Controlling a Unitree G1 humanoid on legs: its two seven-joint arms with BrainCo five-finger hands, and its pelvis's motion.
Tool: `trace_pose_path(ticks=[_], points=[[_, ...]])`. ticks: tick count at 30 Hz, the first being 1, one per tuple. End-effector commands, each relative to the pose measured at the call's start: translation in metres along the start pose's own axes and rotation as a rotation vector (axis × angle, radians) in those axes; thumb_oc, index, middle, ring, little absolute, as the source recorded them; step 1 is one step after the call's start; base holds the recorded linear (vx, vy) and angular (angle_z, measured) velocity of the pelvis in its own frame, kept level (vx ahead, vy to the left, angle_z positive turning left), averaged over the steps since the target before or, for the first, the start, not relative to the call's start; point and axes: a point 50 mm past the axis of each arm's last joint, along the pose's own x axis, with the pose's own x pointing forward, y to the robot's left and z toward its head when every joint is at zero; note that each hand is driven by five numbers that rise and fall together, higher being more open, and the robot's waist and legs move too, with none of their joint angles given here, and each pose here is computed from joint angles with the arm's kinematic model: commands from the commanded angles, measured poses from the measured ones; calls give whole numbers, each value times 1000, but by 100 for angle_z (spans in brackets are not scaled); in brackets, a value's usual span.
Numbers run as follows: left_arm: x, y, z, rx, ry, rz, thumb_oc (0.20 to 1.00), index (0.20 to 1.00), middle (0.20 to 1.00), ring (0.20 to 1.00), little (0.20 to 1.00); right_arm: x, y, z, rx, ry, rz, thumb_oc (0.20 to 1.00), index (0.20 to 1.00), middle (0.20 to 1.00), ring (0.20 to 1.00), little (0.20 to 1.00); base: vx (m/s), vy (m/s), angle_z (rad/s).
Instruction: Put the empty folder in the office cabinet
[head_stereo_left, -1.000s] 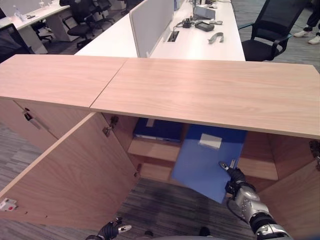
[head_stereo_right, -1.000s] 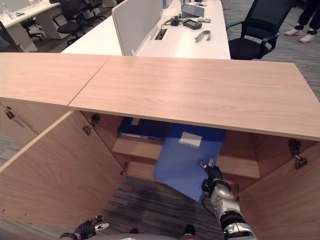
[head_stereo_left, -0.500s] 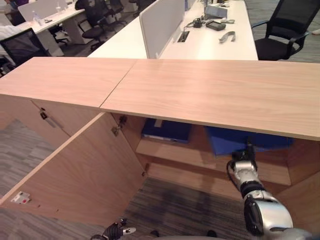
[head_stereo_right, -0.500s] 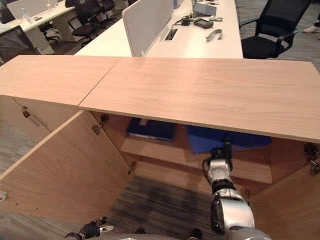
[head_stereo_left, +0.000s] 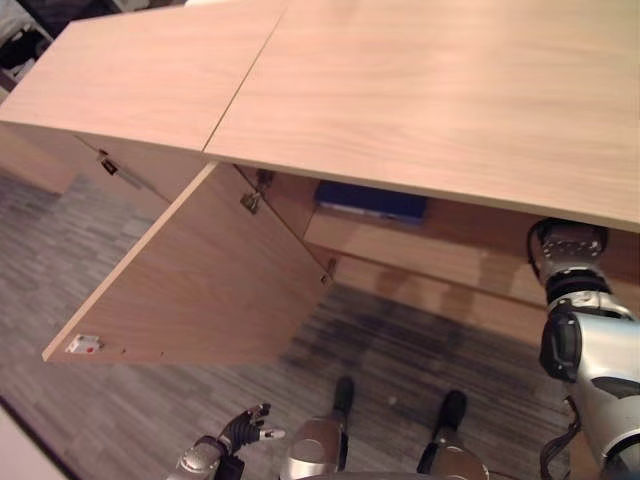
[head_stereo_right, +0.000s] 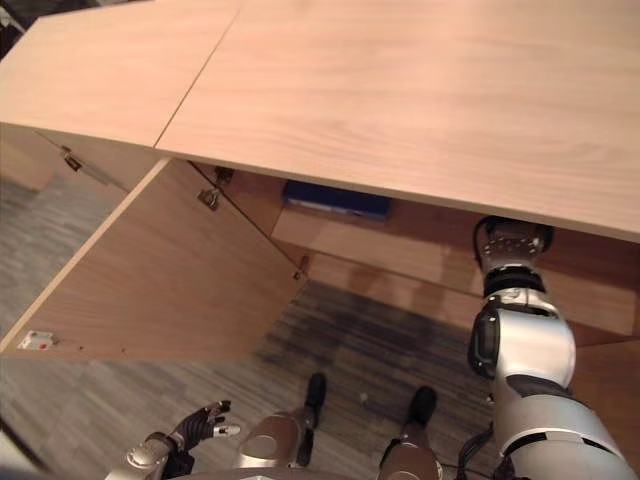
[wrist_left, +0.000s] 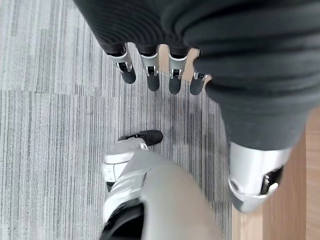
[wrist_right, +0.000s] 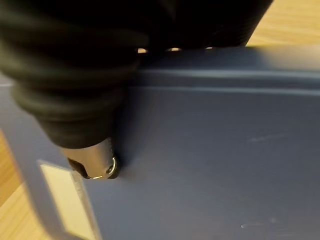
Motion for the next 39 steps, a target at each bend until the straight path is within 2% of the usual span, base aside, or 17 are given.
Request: trace_pose_path(ticks=[1,7,17,28,39], points=[[-7,36,19,67,-50,70,1000,1000,1000,1000,1000,-4,58,29,80,-102,160,200,200,200,200,200,-36,9,-6],[-10,42,34,93,-109,74,1000,1000,1000,1000,1000,-13,100,67,259,-218,214,200,200,200,200,200,-18,0,-7],[-10,47,60,120,-191,66,1000,1000,1000,1000,1000,-13,97,76,327,-249,153,200,200,200,200,200,-18,-9,4],[-13,56,79,150,-252,99,1000,1000,1000,1000,1000,-11,93,60,232,-204,117,200,200,200,200,200,-43,-16,2],[-22,61,91,196,-301,81,1000,1000,1000,1000,1000,-2,68,55,165,-164,61,200,200,200,200,200,-14,-11,5]])
